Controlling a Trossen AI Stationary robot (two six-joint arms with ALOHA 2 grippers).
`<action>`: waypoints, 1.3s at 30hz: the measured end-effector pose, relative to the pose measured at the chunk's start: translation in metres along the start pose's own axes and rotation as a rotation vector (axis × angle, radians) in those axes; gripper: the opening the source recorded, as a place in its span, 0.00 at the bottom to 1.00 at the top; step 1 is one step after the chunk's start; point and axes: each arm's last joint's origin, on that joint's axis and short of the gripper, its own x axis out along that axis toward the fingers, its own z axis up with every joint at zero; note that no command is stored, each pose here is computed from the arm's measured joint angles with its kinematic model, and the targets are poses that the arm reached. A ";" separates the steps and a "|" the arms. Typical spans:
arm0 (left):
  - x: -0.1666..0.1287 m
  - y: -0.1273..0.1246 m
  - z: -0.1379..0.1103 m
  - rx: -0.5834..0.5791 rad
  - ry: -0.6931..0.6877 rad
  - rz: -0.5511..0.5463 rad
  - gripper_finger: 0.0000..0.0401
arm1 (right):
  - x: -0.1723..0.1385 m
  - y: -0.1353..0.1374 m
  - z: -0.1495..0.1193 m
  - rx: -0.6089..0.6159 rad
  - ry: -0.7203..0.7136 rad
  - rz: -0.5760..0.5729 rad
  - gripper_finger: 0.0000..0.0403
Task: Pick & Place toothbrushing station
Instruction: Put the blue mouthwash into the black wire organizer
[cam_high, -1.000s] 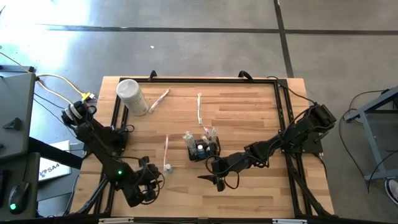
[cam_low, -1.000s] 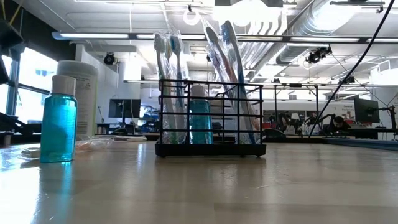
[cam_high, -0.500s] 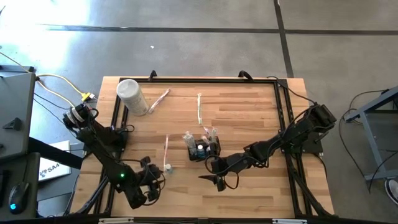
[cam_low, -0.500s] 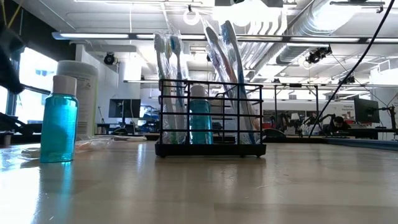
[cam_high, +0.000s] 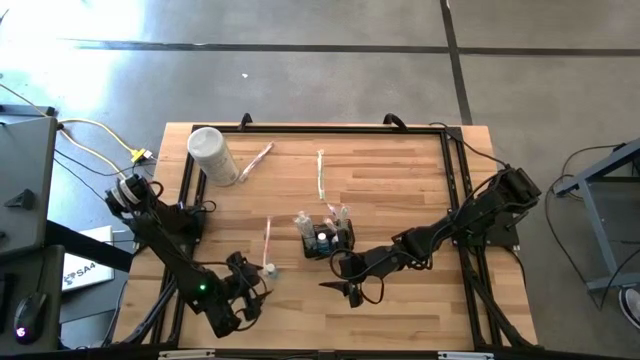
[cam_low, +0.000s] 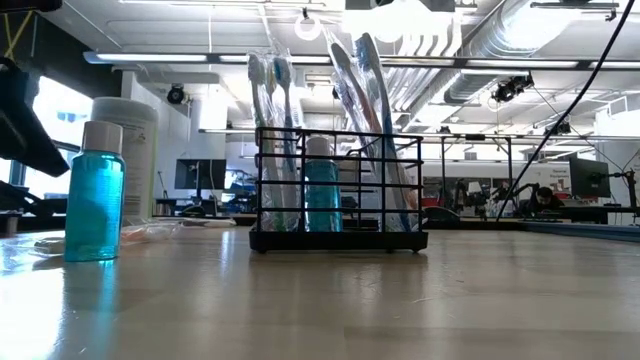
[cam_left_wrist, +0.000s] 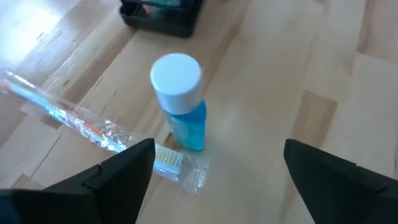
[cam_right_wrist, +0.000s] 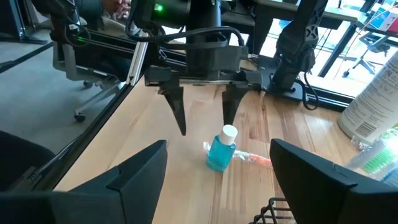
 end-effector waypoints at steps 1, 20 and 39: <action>0.001 0.000 0.000 -0.017 -0.012 0.006 0.88 | 0.000 0.000 0.000 0.000 0.000 0.000 0.69; 0.056 0.005 -0.008 -0.144 -0.118 0.179 0.89 | 0.000 0.002 -0.001 0.031 0.006 0.052 0.69; 0.056 0.006 -0.010 -0.026 -0.059 0.186 0.42 | 0.000 0.002 -0.002 0.028 0.020 0.053 0.60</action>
